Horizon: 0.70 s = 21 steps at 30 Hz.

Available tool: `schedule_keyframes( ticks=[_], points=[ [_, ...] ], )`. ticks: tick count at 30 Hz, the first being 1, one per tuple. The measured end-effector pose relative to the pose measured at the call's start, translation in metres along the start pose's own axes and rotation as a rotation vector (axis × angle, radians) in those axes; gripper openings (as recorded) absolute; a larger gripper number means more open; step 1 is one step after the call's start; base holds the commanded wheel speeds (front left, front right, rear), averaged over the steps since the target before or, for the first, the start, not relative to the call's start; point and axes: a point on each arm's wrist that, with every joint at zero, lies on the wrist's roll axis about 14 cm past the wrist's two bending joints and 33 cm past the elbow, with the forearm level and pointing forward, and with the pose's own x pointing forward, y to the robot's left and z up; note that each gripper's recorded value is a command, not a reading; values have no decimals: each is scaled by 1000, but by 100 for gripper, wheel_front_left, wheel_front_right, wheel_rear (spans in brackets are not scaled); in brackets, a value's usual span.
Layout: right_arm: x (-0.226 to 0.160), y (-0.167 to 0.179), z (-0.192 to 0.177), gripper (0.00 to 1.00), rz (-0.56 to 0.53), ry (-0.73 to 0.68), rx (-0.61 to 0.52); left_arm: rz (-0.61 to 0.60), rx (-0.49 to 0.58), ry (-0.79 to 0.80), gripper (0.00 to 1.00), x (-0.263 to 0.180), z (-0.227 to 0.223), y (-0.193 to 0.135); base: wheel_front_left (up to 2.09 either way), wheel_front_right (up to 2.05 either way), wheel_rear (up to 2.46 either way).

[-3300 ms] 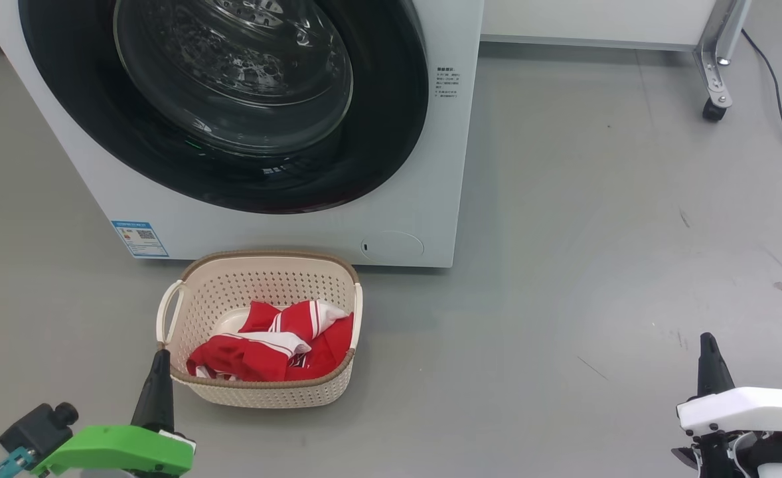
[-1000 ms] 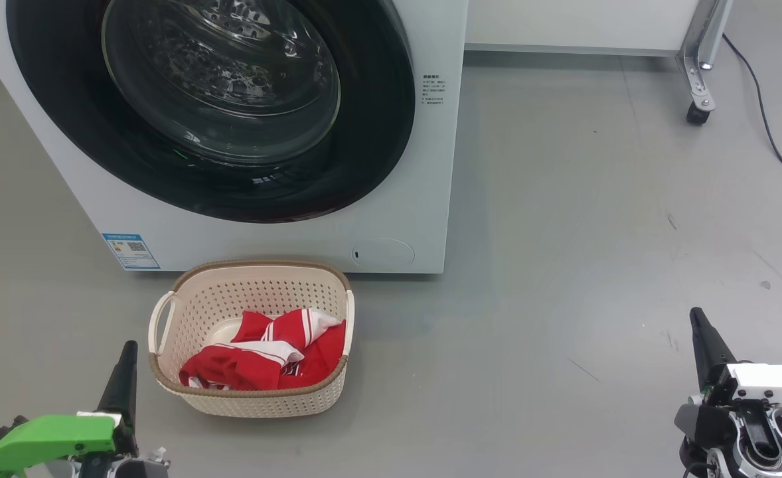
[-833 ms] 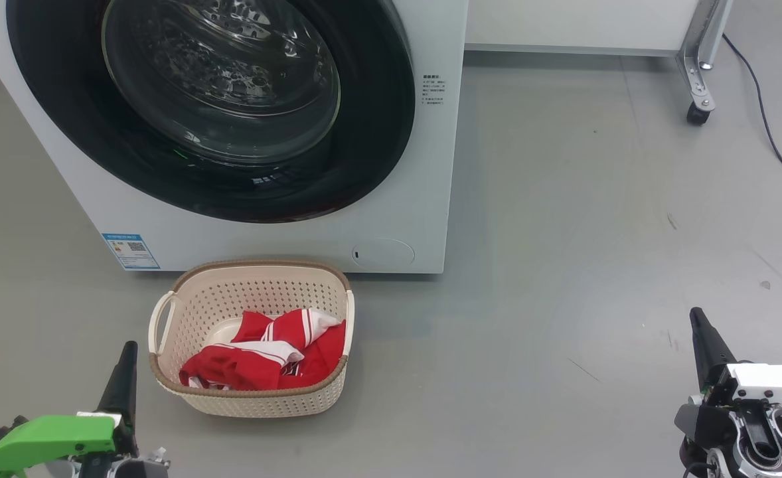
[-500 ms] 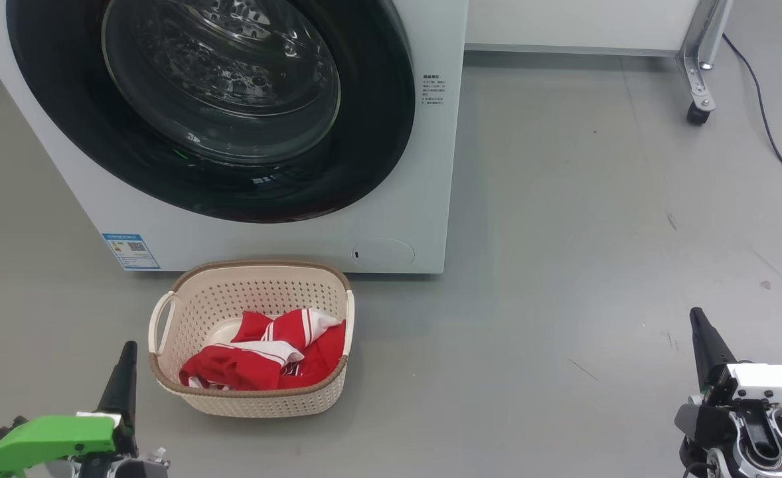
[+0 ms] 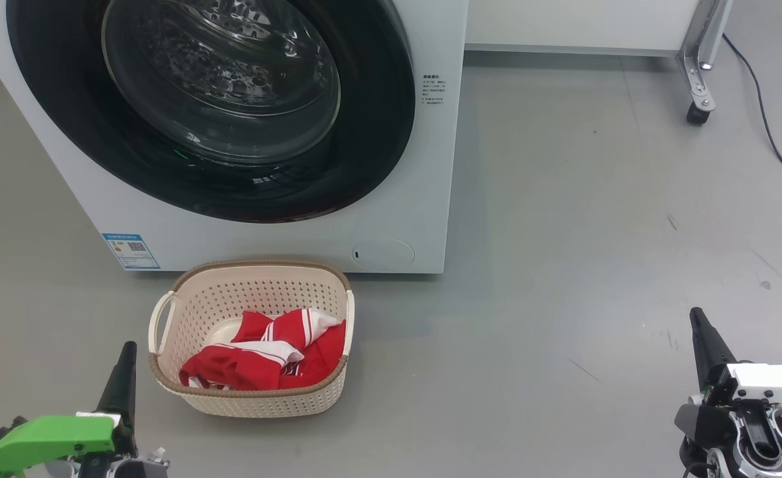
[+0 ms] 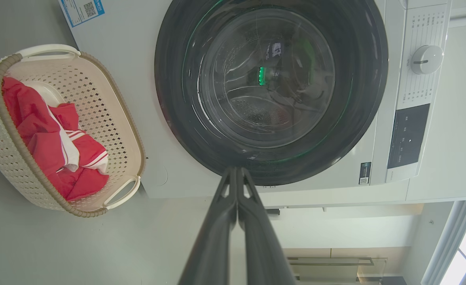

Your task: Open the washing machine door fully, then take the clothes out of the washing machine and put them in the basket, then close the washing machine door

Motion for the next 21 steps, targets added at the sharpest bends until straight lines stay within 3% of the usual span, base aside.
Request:
schedule_keyframes(
  ticks=[21],
  points=[
    [0, 0, 0, 0, 0, 0, 0, 0, 0, -2, 0, 0, 1, 0, 0, 0, 0]
  ],
)
